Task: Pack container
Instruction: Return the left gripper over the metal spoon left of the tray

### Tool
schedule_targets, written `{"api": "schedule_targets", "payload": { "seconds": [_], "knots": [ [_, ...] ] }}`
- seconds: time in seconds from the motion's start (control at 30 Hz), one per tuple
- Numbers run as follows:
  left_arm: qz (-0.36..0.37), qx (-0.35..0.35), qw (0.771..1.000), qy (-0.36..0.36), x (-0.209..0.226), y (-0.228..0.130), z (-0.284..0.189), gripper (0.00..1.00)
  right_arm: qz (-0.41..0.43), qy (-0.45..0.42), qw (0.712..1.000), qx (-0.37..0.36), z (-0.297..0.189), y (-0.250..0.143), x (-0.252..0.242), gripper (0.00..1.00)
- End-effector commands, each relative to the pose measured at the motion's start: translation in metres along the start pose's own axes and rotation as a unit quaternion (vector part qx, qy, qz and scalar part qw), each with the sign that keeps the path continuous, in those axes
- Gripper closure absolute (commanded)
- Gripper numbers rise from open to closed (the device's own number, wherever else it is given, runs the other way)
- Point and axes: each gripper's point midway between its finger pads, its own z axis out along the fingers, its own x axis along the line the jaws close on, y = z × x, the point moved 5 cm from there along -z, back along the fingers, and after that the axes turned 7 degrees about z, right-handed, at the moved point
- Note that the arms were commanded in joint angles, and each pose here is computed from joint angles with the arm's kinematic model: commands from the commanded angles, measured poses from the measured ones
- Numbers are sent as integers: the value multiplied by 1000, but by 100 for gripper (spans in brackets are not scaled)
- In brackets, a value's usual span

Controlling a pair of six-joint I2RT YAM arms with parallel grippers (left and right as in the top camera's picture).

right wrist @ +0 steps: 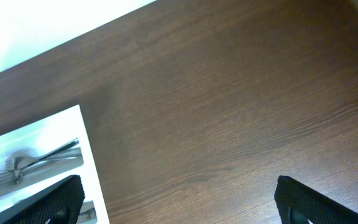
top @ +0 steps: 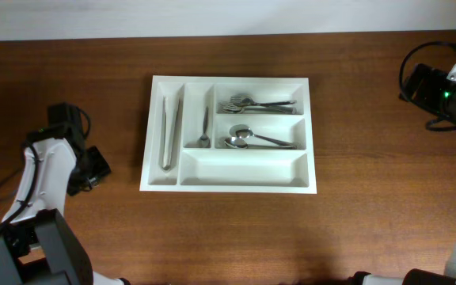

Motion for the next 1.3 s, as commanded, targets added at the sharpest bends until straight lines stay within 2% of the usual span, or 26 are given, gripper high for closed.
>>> {"api": "schedule_targets", "payload": {
  "seconds": [0.0, 0.07, 0.17, 0.33, 0.57, 0.87, 1.27],
  "knots": [
    [38, 14, 999, -4, -2, -9, 17, 46, 6, 0, 1000, 2, 1, -1, -2, 1],
    [75, 7, 997, 3, 0, -9, 22, 46, 6, 0, 1000, 2, 1, -1, -2, 1],
    [76, 2, 997, 33, 7, -9, 25, 46, 6, 0, 1000, 2, 1, -1, -2, 1],
    [109, -6, 993, 54, 8, -5, 28, 59, 6, 0, 1000, 2, 1, -1, -2, 1],
    [158, 7, 979, 132, 0, -8, 41, 59, 6, 0, 1000, 2, 1, -1, -2, 1],
    [216, -25, 952, 214, -20, -5, 38, 58, 6, 0, 1000, 2, 1, -1, -2, 1],
    [233, -47, 941, 240, -20, 4, 35, 59, 6, 1, 1000, 2, 1, -1, -2, 1]
  ]
}}
